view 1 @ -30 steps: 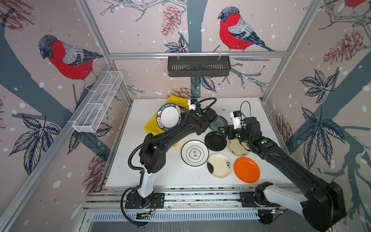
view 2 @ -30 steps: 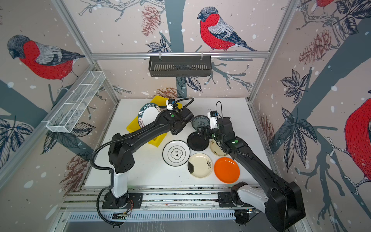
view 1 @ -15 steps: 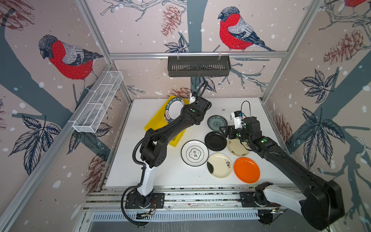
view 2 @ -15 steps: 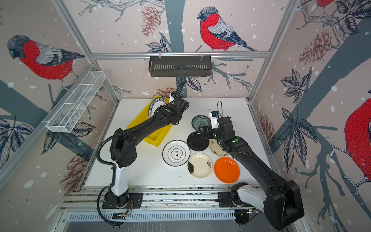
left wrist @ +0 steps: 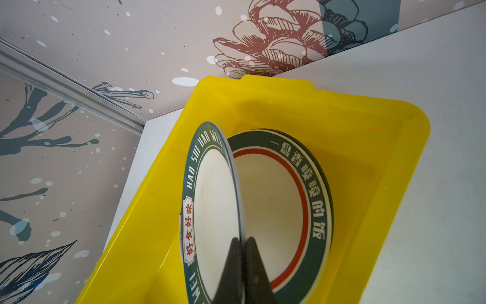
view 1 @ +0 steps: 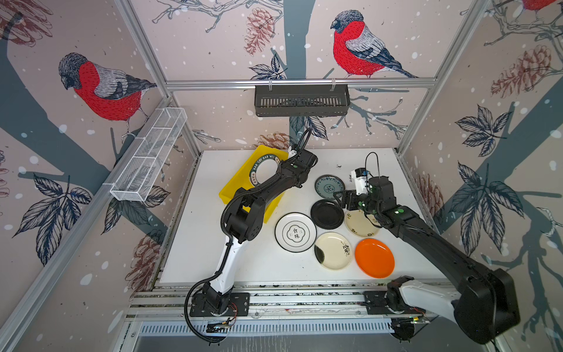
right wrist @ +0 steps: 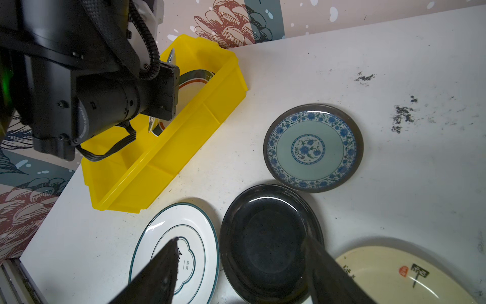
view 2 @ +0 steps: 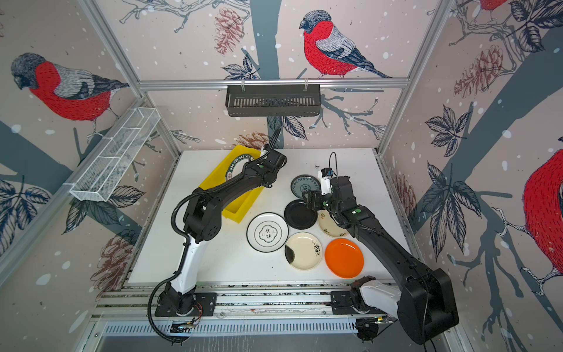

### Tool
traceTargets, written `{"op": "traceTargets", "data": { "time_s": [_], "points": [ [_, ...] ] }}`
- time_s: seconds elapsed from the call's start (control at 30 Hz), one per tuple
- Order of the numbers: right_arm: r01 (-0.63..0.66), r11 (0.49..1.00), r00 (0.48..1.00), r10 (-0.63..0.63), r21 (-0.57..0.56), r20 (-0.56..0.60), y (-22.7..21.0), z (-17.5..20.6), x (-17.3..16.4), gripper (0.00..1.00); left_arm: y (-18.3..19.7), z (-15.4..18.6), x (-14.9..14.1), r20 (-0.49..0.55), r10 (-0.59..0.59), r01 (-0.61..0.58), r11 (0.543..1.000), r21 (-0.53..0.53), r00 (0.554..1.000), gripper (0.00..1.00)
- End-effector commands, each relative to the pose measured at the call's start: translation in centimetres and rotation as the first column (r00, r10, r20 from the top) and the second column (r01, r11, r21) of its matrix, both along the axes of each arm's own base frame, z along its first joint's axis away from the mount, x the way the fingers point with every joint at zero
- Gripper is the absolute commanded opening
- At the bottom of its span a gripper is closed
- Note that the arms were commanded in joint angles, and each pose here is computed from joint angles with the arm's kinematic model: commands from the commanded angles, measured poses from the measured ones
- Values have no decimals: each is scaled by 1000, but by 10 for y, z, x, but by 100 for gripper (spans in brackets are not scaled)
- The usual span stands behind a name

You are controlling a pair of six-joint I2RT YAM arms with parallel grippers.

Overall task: Place the plates into the plastic bin on the countertop
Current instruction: Place the plate in the plastic bin.

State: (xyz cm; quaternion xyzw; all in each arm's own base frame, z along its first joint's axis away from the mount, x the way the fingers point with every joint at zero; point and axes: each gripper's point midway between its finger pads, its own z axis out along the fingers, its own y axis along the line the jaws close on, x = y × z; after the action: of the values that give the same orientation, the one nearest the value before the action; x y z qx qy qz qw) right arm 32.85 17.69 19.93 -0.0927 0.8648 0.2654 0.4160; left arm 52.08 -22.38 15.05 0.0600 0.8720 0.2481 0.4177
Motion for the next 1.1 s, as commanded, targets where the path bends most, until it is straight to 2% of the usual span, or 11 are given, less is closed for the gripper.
{"op": "traceTargets", "data": {
  "time_s": [0.0,0.2,0.23,0.3,0.33,0.43,0.57,0.7,0.8,0.87,1.07],
  "points": [
    [-15,1000,1000,15,6,21,3,6,3,75,2,-2,4,-2,4,-4,1000,20,1000,0],
    [-8,1000,1000,8,5,18,1,5,4,75,3,-16,5,-38,13,-12,999,39,999,0],
    [-8,1000,1000,8,4,17,0,5,5,76,3,-16,5,-40,15,-13,999,34,999,4],
    [-7,1000,1000,7,6,17,0,6,5,77,3,-15,5,-39,13,-13,1000,22,999,30],
    [-5,1000,1000,5,5,17,0,6,5,78,2,-13,4,-36,14,-13,1000,17,999,37],
    [-4,1000,1000,3,6,18,-1,8,5,78,2,-3,4,-17,18,-18,1000,3,1000,49],
    [-3,1000,1000,3,8,17,-2,8,4,79,-3,17,2,14,6,-5,1000,-18,1000,55],
    [-21,999,1000,21,24,-14,1,2,-2,79,-15,46,-7,49,-12,14,999,-38,999,66],
    [-43,998,998,45,53,-48,6,-7,-9,79,-22,63,-20,60,-24,28,997,-69,998,80],
    [-45,997,996,49,56,-73,7,-16,-13,79,-27,73,-31,71,-35,41,996,-79,997,96],
    [-15,999,995,20,47,-100,3,-30,-12,78,-41,83,-60,69,-87,96,986,-139,994,98]
  ]
}}
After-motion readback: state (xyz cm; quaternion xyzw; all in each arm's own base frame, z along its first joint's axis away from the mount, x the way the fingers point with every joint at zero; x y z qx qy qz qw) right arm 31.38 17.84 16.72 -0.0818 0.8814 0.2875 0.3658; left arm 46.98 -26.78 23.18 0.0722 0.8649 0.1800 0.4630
